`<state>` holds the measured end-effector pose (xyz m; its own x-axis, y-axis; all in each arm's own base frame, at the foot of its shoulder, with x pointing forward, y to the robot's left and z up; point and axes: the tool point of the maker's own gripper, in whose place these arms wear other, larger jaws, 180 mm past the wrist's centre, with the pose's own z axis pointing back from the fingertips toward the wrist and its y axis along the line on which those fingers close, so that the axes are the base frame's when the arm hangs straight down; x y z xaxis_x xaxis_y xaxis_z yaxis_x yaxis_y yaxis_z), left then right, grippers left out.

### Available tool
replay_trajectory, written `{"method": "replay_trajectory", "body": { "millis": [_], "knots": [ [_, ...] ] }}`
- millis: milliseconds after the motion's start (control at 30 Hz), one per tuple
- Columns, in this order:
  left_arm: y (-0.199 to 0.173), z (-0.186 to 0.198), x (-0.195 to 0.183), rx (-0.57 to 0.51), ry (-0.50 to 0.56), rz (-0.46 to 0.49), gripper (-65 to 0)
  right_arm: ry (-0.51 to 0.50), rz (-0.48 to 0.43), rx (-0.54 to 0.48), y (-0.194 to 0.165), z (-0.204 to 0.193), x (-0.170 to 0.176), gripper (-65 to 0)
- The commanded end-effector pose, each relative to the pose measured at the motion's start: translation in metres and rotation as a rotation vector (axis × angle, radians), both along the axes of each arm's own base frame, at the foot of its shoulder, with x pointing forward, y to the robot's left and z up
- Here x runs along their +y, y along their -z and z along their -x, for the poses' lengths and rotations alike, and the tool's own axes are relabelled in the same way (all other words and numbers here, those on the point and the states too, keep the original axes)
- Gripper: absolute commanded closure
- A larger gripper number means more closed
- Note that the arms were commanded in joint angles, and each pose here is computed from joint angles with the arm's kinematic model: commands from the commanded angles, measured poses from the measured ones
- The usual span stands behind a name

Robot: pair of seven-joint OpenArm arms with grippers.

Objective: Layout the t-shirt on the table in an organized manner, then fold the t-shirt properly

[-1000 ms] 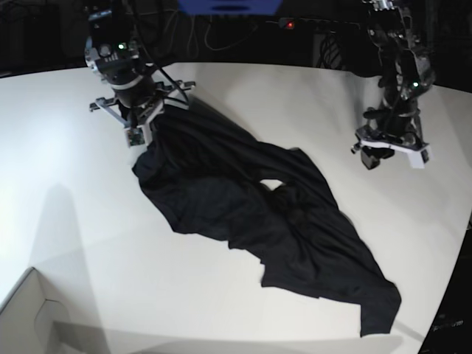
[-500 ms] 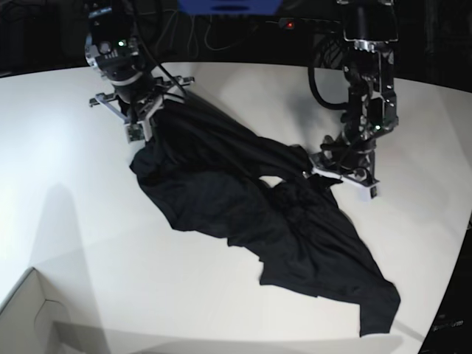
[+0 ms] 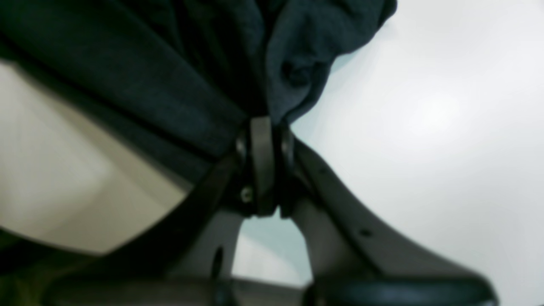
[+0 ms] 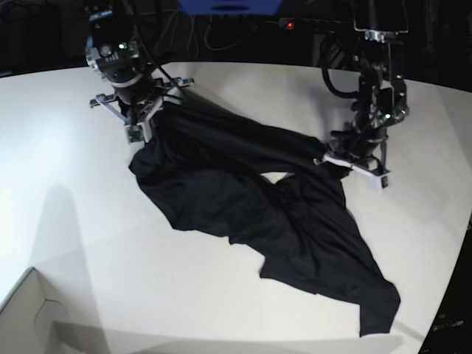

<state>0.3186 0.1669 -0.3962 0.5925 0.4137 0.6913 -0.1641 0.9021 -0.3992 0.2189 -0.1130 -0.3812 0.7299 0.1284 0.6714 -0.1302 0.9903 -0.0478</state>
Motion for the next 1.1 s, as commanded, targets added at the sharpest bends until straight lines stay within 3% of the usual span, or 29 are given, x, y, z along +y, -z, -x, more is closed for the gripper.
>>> {"method": "replay_trajectory", "body": {
  "millis": [0, 167, 433, 600, 733, 1067],
  "knots": [
    [-0.026, -0.005, 0.011, -0.082, -0.022, -0.02, -0.2, 0.0, 0.001, -0.026, -0.006, -0.003, -0.001, 0.0],
    [-0.074, 0.037, 0.056, -0.176, -0.125, -0.104, -0.2, -0.001, 0.002, -0.028, -0.006, -0.003, -0.001, 0.0],
    [-0.107, 0.095, 0.131, -0.191, -0.329, -0.241, -0.2, -0.001, 0.003, -0.054, -0.012, -0.013, -0.001, 0.0],
    [-0.12, 0.12, 0.176, -0.212, -0.49, -0.235, -0.2, -0.001, 0.003, -0.054, -0.012, -0.013, -0.001, 0.0],
    [-0.114, 0.118, 0.171, -0.218, -0.497, -0.155, -0.4, 0.0, 0.001, -0.054, -0.012, -0.013, -0.001, 0.0],
    [-0.053, 0.036, 0.052, -0.076, -0.19, 0.077, -0.5, 0.001, 0.002, -0.042, -0.009, -0.01, -0.001, 0.0]
  ]
}}
